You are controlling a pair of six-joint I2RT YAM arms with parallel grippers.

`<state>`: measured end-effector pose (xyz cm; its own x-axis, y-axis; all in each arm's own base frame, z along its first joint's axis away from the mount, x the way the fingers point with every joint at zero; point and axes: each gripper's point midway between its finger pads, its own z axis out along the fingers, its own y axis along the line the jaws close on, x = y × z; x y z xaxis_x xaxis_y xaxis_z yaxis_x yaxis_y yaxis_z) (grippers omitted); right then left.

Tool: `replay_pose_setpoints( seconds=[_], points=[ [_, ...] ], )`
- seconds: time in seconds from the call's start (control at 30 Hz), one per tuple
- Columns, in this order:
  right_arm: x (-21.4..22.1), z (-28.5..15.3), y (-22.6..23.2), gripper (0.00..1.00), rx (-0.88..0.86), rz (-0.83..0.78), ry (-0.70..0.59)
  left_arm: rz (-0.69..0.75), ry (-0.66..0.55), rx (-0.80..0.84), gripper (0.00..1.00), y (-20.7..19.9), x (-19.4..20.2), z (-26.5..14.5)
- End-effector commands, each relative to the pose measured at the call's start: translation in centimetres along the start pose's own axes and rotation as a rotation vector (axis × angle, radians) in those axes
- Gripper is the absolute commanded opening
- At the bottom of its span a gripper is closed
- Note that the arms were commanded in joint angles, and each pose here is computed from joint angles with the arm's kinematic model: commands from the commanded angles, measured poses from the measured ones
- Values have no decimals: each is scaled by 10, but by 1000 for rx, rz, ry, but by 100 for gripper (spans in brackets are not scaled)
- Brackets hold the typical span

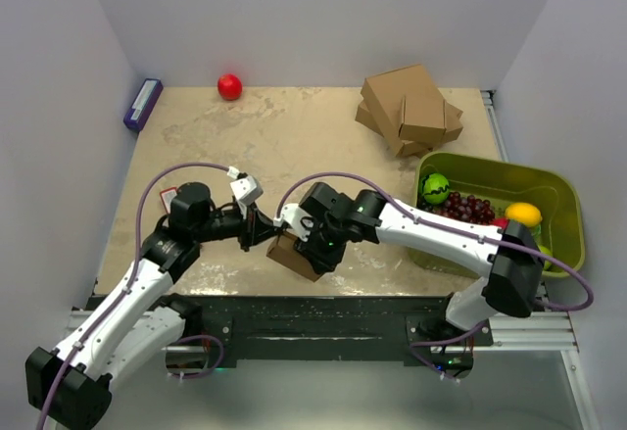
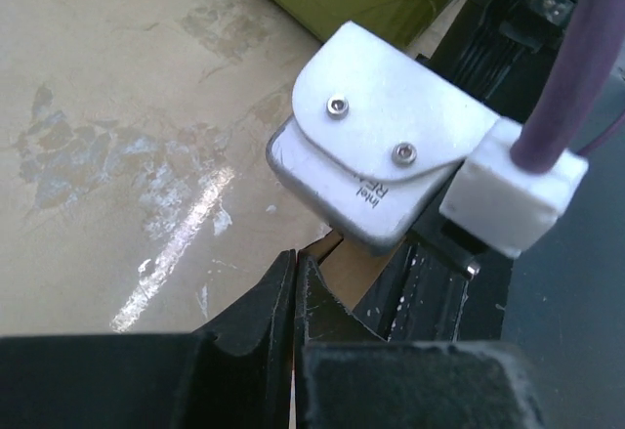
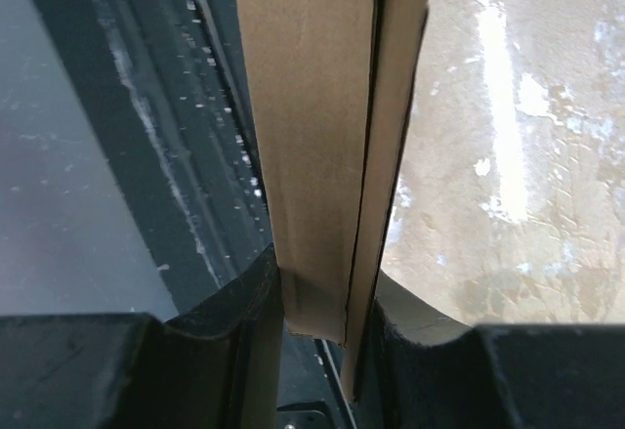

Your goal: Fold the paper box

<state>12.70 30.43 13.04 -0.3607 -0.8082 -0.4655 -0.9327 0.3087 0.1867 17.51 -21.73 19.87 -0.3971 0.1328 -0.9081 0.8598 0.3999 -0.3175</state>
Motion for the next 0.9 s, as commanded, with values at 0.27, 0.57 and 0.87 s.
replay_pose_setpoints(
  seconds=[0.27, 0.57, 0.87],
  points=[
    [-7, 3, -40, 13, 194, 114, 63, -35, -10, -124, 3, 15, -17, 2],
    [-15, 11, -49, 13, 202, 219, 25, -157, -38, -169, 4, 19, -8, 3],
    [-14, 12, -58, 13, 204, 225, 16, -260, -70, -207, 4, 24, 4, 5]
  ],
)
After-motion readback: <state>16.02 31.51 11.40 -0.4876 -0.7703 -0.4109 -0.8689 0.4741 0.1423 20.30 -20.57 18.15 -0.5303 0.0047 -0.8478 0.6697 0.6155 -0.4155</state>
